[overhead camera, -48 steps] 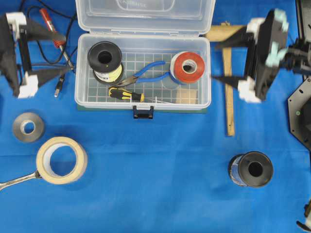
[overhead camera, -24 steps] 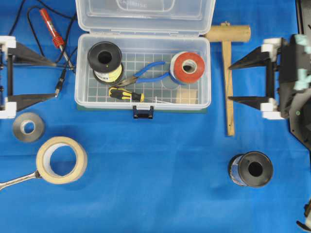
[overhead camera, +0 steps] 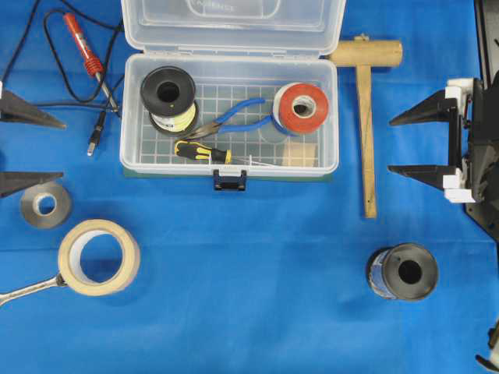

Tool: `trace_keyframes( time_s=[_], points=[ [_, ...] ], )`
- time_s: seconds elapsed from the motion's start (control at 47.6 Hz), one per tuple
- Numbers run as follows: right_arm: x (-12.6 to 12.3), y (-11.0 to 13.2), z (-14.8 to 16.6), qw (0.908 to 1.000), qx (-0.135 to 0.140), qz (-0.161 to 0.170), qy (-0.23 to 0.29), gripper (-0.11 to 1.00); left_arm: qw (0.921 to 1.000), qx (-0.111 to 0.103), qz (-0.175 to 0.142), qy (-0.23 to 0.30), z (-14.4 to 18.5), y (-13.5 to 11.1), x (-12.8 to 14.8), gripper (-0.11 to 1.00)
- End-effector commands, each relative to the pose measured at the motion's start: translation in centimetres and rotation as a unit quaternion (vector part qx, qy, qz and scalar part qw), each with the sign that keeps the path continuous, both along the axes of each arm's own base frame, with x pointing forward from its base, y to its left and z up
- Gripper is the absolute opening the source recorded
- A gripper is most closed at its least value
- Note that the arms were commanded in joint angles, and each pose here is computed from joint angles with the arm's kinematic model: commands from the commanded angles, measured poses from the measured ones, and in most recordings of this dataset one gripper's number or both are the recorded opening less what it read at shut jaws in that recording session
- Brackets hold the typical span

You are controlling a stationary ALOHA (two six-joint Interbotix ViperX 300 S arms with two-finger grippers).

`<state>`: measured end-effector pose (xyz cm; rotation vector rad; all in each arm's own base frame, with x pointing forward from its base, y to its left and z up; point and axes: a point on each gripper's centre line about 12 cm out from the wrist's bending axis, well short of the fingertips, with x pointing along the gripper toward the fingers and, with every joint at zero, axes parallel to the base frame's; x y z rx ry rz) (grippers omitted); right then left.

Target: Open the tool box with both arms.

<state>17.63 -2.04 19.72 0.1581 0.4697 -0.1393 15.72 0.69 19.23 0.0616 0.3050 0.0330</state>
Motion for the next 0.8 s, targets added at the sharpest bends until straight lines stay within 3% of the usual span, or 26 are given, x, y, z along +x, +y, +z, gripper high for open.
trace_keyframes(
  time_s=[0.0, 0.778],
  points=[
    [0.33, -0.02, 0.52, 0.9999, 0.001, -0.001, -0.011, 0.85, 1.0, -0.003, -0.002, -0.002, 0.27, -0.09, 0.19, 0.89],
    [0.29, -0.01, 0.67, 0.9999, -0.001, 0.0, -0.011, 0.85, 1.0, -0.004, -0.002, -0.003, 0.29, -0.09, 0.2, 0.89]
  ],
)
